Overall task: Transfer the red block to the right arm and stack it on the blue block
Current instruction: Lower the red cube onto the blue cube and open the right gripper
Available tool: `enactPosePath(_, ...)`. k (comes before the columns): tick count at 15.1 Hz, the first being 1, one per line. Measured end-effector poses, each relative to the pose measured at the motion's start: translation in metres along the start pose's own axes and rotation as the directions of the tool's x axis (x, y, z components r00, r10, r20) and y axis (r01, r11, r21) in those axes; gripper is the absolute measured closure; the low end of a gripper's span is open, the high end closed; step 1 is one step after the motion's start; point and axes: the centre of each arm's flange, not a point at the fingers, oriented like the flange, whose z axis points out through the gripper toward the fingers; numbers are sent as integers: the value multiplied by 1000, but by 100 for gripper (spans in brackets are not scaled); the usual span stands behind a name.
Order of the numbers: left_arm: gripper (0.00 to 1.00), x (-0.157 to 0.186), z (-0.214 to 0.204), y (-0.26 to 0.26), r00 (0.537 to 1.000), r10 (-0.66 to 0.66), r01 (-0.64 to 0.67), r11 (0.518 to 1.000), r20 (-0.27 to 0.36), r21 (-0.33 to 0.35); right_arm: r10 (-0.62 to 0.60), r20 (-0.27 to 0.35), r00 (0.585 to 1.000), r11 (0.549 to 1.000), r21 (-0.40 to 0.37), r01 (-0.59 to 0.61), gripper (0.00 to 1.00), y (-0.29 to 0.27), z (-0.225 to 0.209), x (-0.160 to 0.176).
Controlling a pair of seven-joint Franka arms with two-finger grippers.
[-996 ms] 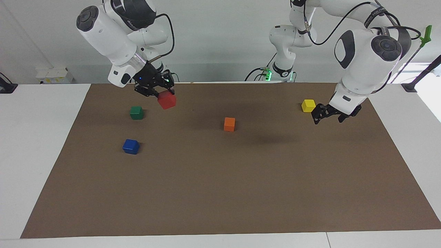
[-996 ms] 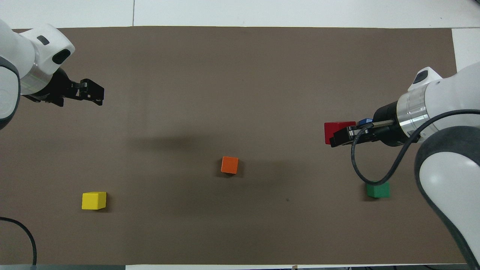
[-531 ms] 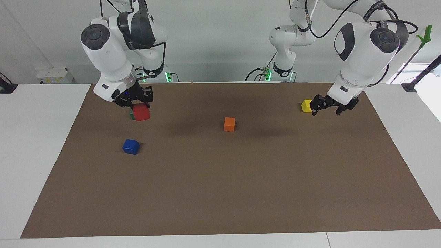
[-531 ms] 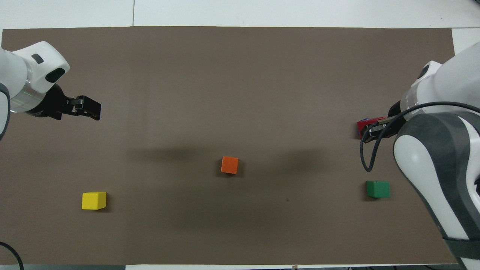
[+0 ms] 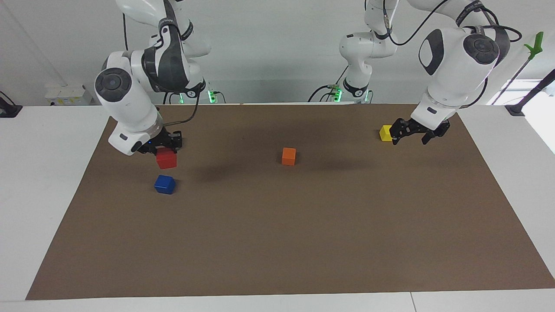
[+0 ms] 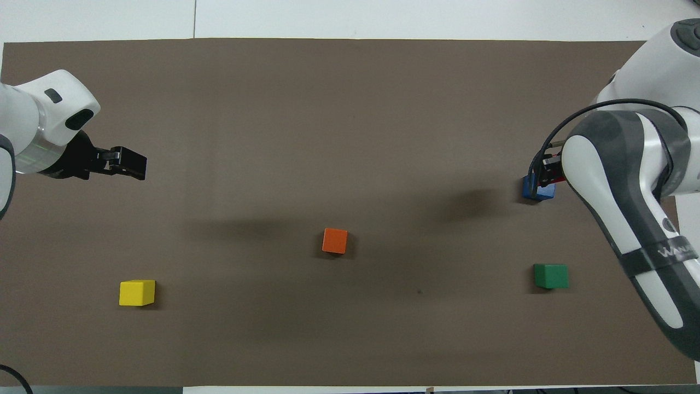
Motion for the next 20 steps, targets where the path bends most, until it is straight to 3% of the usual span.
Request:
enactPosePath(5, 0, -2, -6, 6, 1000, 11, -11, 1000, -18, 1, 68, 53, 996, 998, 12, -69, 45, 21, 38, 18)
enactPosePath(12, 0, -3, -11, 6, 999, 10, -10, 1000, -33, 2, 177, 61, 982, 983, 34, -179, 45, 35, 60, 30)
enactPosePath(20, 0, -4, -13, 6, 999, 9, -9, 1000, -36, 2, 194, 55, 979, 980, 41, -197, 45, 36, 80, 32)
